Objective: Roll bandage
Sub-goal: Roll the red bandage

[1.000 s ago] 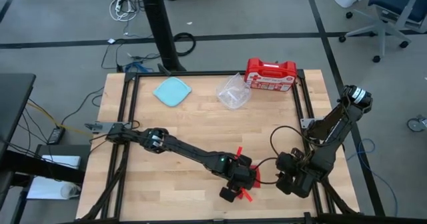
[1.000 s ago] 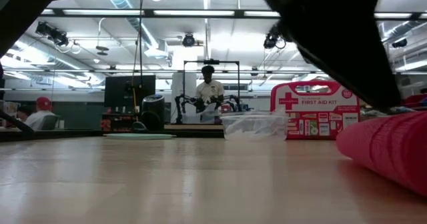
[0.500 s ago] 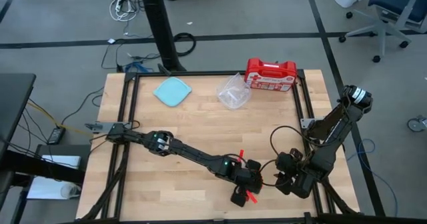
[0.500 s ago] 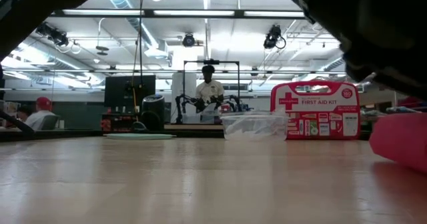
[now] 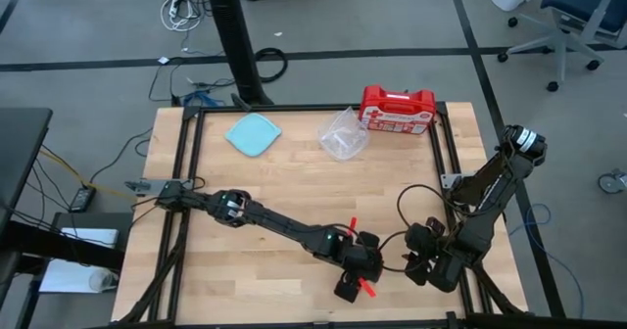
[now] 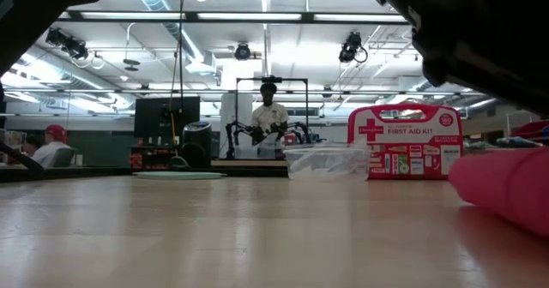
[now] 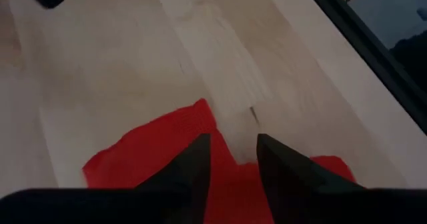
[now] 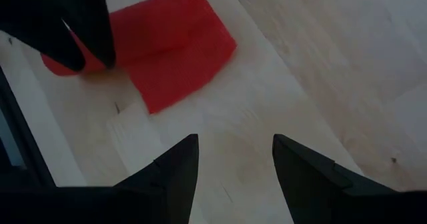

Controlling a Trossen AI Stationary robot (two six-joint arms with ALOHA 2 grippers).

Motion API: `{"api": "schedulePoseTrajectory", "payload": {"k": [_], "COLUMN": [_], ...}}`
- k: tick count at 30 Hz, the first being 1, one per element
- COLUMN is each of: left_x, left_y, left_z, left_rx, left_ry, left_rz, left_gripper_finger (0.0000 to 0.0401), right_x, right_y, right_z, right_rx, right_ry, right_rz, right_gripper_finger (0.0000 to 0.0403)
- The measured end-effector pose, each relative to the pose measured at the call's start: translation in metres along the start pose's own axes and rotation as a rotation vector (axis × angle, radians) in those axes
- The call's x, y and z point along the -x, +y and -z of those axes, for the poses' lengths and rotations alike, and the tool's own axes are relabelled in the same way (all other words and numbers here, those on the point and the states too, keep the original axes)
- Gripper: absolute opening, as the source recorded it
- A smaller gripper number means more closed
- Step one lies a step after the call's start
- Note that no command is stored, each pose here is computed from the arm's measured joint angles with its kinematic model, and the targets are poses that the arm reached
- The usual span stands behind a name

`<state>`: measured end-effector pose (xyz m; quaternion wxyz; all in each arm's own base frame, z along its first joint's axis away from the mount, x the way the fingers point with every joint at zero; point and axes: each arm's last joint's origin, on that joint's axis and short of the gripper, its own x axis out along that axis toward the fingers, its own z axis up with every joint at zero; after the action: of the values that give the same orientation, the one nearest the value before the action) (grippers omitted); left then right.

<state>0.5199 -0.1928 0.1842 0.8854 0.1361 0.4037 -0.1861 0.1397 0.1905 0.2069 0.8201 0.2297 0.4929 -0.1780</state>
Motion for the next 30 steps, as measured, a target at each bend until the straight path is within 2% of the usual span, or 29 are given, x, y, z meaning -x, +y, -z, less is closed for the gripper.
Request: {"api": "schedulePoseTrajectory", "payload": {"k": [8, 13, 23, 30], "left_x": [0.030, 0.033, 0.013, -0.001], "left_y": [0.000, -0.001, -0.003, -0.003], "left_z": [0.002, 0.010, 0.018, 0.020], "left_rx": [0.009, 0.011, 0.009, 0.010], "left_ry": [0.134, 0.223, 0.160, 0.050], "left_rz": [0.007, 0.020, 0.026, 0.017], "left_gripper_finger": [0.0127, 0.0127, 0.0127, 0.0127], "right_x": [0.000, 0.000, 0.000, 0.000], "right_y": [0.000, 0.000, 0.000, 0.000], "right_z": [0.000, 0.000, -0.001, -0.001], "right_rx": [0.002, 0.002, 0.003, 0.010], "right_ry": [-0.005, -0.010, -0.020, -0.022], "right_rz": [0.004, 0.003, 0.003, 0.003], "right_gripper_finger": [0.0191, 0.0191, 0.0191, 0.0191]}}
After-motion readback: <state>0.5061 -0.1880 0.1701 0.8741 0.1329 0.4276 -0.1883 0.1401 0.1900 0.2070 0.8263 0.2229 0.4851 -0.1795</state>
